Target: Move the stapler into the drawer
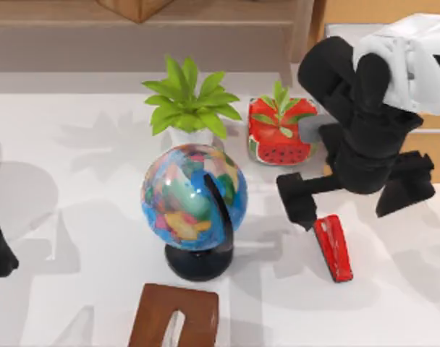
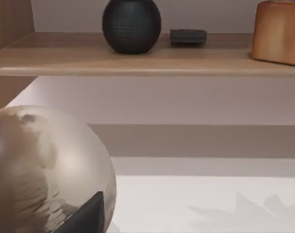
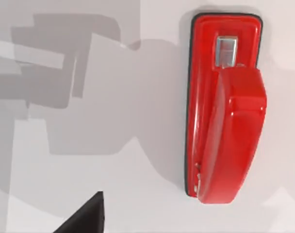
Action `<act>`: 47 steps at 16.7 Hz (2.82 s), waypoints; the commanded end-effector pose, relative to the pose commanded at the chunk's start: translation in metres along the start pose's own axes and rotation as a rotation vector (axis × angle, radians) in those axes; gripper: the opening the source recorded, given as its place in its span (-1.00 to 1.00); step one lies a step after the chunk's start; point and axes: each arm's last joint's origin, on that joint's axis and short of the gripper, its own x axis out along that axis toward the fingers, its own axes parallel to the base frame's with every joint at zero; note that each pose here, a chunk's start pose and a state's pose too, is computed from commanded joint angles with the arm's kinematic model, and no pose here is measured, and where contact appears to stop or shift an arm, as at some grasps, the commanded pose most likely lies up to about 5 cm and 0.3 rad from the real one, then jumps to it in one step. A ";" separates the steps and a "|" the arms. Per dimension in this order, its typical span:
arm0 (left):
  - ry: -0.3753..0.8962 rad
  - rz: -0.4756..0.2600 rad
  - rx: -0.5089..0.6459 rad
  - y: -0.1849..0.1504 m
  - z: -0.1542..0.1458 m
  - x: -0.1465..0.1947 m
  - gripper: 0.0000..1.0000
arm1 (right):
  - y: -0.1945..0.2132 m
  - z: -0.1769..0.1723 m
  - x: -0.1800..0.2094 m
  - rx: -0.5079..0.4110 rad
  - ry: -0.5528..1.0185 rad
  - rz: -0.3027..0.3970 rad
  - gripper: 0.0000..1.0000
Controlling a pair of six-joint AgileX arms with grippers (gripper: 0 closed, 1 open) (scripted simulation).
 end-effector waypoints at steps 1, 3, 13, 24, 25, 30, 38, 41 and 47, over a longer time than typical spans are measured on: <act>0.000 0.000 0.000 0.000 0.000 0.000 1.00 | 0.000 0.000 0.005 0.003 0.004 -0.001 1.00; 0.000 0.000 0.000 0.000 0.000 0.000 1.00 | -0.001 0.002 0.020 0.005 0.005 -0.001 1.00; 0.000 0.000 0.000 0.000 0.000 0.000 1.00 | -0.001 0.001 0.069 0.004 0.000 0.000 0.85; 0.000 0.000 0.000 0.000 0.000 0.000 1.00 | -0.001 0.001 0.069 0.004 0.000 0.000 -0.81; 0.000 0.000 0.000 0.000 0.000 0.000 1.00 | -0.001 0.001 0.069 0.004 0.000 0.000 -0.96; 0.000 0.000 0.000 0.000 0.000 0.000 1.00 | -0.001 0.001 0.069 0.004 0.000 0.000 -1.00; 0.000 0.000 0.000 0.000 0.000 0.000 1.00 | -0.001 0.001 0.054 0.007 -0.001 0.001 -1.00; 0.000 0.000 0.000 0.000 0.000 0.000 1.00 | -0.001 0.001 0.040 0.005 -0.001 0.001 -1.00; 0.000 0.000 0.000 0.000 0.000 0.000 1.00 | -0.001 0.002 0.035 0.007 -0.011 0.006 -1.00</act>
